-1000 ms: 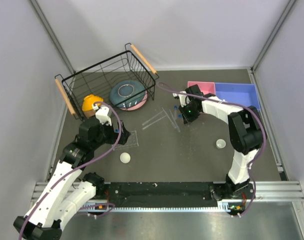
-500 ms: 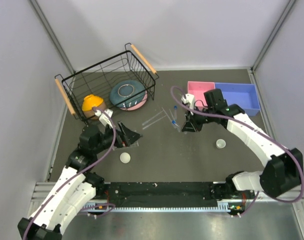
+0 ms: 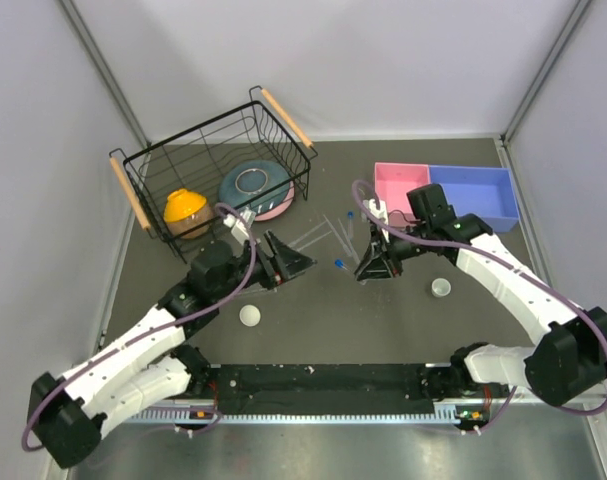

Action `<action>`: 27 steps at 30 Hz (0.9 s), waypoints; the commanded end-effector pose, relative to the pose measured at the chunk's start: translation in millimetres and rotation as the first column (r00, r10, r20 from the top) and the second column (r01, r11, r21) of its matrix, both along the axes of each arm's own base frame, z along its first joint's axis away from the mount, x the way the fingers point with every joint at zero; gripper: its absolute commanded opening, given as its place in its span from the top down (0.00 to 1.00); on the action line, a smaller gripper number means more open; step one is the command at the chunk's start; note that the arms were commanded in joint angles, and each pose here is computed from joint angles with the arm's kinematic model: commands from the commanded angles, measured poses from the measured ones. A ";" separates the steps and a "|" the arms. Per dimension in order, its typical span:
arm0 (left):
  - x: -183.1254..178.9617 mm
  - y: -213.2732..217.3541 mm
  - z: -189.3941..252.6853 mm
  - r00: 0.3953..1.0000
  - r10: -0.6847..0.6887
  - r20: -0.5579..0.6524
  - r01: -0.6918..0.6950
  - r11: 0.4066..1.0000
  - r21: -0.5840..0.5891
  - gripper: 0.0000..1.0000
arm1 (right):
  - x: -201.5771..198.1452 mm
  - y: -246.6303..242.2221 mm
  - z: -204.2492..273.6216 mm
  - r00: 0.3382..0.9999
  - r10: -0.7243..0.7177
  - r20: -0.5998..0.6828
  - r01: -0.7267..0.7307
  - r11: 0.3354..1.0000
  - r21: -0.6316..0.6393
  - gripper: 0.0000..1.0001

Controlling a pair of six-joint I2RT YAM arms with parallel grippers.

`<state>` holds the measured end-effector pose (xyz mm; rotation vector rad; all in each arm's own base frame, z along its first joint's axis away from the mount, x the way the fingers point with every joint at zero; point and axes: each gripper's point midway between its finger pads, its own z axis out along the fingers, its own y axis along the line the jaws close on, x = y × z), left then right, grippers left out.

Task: Organize the chemistry lab equipment

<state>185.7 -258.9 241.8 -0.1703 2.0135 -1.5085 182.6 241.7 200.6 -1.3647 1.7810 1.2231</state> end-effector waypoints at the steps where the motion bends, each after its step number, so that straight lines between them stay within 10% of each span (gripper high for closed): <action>1: 25.2 -16.6 16.7 0.994 0.105 -0.029 -0.106 0.994 -0.006 0.13 | -16.9 7.6 16.3 0.995 0.086 0.044 -0.089 0.993 0.076 0.87; 21: 15.8 -74.7 19.9 1.000 0.003 -0.022 -0.001 0.995 0.098 0.43 | -17.9 8.8 10.3 0.995 0.095 0.043 -0.098 0.992 0.073 0.87; 27: 8.8 -86.3 8.7 0.998 -0.053 -0.040 0.059 0.985 0.163 0.66 | -17.1 9.0 8.6 0.995 0.095 0.035 -0.097 0.993 0.072 0.86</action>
